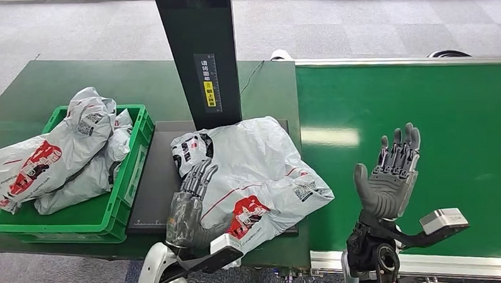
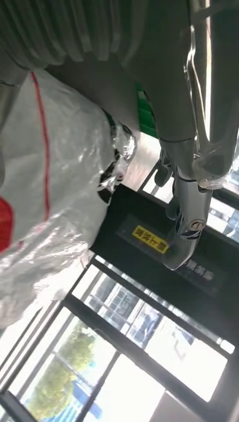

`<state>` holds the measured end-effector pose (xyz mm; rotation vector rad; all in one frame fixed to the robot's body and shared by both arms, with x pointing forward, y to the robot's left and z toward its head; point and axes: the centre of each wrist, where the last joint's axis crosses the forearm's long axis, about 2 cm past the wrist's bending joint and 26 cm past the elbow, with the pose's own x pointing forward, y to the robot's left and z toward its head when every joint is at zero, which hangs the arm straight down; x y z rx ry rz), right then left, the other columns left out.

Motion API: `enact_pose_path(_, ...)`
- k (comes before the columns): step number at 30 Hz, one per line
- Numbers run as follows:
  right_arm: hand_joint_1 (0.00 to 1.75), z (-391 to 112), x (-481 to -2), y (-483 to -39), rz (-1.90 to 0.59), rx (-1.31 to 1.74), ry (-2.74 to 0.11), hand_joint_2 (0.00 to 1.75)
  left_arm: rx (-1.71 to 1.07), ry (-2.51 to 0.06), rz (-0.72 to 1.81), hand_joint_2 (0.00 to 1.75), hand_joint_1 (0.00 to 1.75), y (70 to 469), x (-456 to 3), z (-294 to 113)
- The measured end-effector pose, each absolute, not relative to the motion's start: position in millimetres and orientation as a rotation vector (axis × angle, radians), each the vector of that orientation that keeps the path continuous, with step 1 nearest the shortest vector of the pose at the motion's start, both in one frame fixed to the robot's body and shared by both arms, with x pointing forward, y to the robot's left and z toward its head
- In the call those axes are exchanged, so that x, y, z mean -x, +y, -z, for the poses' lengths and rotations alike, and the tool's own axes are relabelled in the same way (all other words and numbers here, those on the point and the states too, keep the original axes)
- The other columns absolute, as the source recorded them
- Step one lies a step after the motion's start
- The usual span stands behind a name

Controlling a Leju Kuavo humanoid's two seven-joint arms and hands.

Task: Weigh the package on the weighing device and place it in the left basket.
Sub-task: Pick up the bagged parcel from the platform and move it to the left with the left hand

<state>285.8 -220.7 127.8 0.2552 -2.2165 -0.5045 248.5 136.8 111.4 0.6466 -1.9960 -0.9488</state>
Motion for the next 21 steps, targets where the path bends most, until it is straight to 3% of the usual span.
enact_pose_path(8,0.0,-123.1,-271.2,-215.2,0.56,-0.254,-2.194,1.75,-0.604,-1.906,1.133,1.75,0.0,129.3,-246.1,-96.2)
enact_pose_path(21,0.0,-115.2,-276.4,-207.8,0.559,-0.31,-2.155,1.75,-0.605,-1.804,1.252,1.75,0.0,137.3,-301.9,-86.4)
